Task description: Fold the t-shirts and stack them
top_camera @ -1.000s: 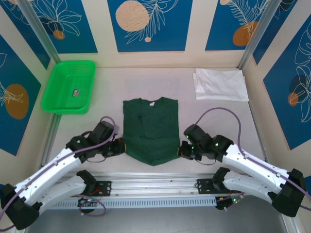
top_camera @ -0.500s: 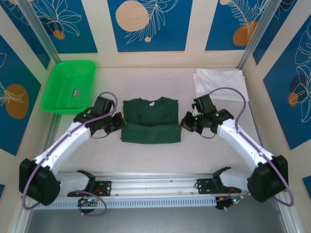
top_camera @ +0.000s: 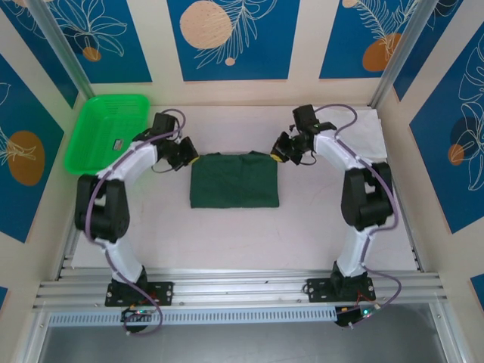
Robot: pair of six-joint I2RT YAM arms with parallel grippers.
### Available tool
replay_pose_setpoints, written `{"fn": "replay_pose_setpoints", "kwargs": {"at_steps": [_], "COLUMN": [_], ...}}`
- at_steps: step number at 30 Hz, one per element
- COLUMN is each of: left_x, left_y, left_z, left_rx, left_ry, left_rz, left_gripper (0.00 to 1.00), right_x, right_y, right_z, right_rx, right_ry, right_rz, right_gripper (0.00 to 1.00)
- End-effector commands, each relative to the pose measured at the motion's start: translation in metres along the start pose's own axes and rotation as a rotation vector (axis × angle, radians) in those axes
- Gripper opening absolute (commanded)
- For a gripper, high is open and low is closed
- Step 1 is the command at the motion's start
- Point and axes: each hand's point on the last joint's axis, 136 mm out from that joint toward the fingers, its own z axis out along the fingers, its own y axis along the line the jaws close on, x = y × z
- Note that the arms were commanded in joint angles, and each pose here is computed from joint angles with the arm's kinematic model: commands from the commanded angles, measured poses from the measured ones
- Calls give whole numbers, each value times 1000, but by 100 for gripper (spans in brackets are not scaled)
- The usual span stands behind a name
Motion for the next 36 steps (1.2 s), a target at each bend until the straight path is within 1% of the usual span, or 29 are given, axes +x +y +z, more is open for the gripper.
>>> {"fn": "replay_pose_setpoints", "kwargs": {"at_steps": [1,3,4,5,6,7,8,9,11,14,16,18,20,22,23,25,26,28,29,32,36], "left_x": [-39,-52,-57,-61,-68,-73,-78,-81,-84,-81,-74,-60,-41,-19,-7,14,23,37,41,49,62], "left_y": [-5,-22,-31,-33,-29,-24,-22,-22,-24,-32,-39,-48,-59,-68,-73,-80,-81,-76,-71,-51,-19], "left_z": [30,48,54,60,64,64,63,60,51,25,5,-11,-17,-14,-10,5,15,35,46,76,106], "left_rx": [61,96,116,102,64,26,8,-1,-11,-10,-15,-25,-22,-12,-10,0,-7,-22,-25,-45,-96], "left_ry": [13,66,80,87,81,66,44,23,-6,-68,-104,-130,-141,-133,-127,-94,-77,-44,-32,0,62], "left_rz": [-65,-51,-37,-32,-34,-38,-29,-19,1,48,86,138,184,226,252,300,318,335,332,319,309], "left_gripper": [1,1,7,20,44,64,70,72,82,87,88,87,83,75,68,57,53,46,46,44,41], "right_x": [-30,-50,-59,-66,-72,-75,-79,-84,-93,-91,-78,-49,-17,15,29,50,56,66,70,75,86], "right_y": [-15,-25,-26,-28,-26,-24,-19,-18,-15,-6,0,11,23,29,29,29,27,20,17,3,-17], "right_z": [22,36,39,44,47,48,48,44,29,-2,-20,-29,-27,-19,-12,6,15,34,43,65,87], "right_rx": [13,-1,-9,-16,-18,-21,-21,-5,10,-4,-1,-26,-55,-58,-56,-68,-64,-34,-24,32,86], "right_ry": [31,44,39,39,45,63,73,60,12,-54,-107,-134,-130,-105,-86,-41,-19,24,45,65,117], "right_rz": [122,206,231,249,260,262,252,240,227,203,155,81,-4,-61,-76,-91,-96,-85,-82,-86,-74], "right_gripper": [0,0,0,0,10,30,45,51,56,58,59,58,56,52,48,44,42,37,35,34,31]}}
